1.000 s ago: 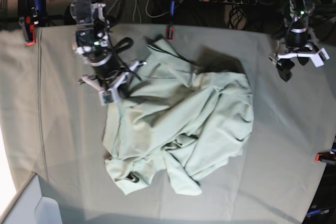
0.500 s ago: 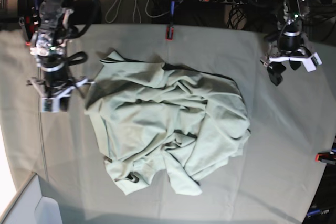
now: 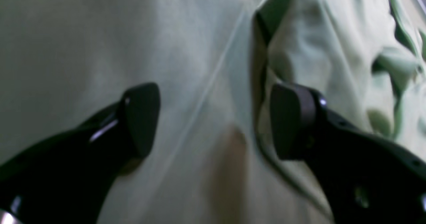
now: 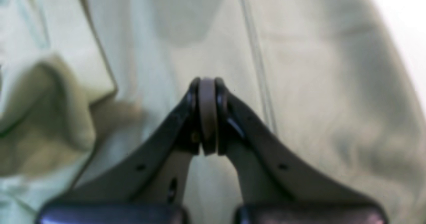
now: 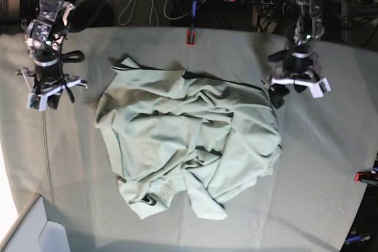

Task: Layout the t-shirt on the table in an organized manner, then fold the t-shirt properly
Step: 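Lower the left gripper onto the shirt edge and pinch it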

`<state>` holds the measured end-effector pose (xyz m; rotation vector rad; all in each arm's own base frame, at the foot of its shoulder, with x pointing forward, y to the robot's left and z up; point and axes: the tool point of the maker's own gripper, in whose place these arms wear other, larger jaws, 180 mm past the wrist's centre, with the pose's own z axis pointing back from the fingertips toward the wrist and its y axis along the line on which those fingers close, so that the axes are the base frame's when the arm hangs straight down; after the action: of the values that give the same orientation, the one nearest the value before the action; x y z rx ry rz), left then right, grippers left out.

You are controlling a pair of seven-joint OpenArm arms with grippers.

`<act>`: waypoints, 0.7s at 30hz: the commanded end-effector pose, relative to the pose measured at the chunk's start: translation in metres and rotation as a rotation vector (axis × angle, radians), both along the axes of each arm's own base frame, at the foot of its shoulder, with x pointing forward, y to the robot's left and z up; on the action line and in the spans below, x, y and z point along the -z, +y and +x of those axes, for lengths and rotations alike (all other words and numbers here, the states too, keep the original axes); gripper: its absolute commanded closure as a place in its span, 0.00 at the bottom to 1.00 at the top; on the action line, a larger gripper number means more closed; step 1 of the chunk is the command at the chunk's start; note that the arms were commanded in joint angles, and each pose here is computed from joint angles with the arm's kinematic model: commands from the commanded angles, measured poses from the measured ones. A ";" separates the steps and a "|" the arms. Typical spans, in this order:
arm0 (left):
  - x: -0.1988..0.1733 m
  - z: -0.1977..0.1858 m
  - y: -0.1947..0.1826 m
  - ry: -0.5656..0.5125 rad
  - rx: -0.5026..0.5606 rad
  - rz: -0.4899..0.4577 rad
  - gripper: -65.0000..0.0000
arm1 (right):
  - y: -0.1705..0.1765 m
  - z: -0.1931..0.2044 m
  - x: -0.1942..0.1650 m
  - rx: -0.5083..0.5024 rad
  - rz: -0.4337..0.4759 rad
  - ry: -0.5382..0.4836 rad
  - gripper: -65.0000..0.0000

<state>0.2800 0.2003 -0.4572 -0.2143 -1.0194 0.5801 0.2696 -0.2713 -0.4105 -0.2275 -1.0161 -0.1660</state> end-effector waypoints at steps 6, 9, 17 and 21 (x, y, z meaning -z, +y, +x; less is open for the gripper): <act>-0.006 0.025 -0.024 -0.041 0.018 -0.053 0.24 | 0.002 -0.008 -0.003 -0.011 -0.005 -0.018 1.00; -0.005 0.034 -0.045 -0.039 0.081 -0.061 0.27 | 0.006 -0.011 0.000 -0.025 -0.005 -0.007 1.00; -0.015 0.046 -0.073 -0.067 0.144 -0.081 0.98 | 0.031 -0.015 -0.009 -0.108 -0.022 -0.013 1.00; -0.046 0.034 -0.072 -0.141 0.154 -0.054 0.98 | 0.038 -0.014 -0.010 -0.128 -0.021 -0.016 1.00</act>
<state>0.3060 0.1286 -0.4240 -0.3681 -1.0633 0.4629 0.2507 -0.2323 -0.4107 -0.1787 -1.0026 -0.0514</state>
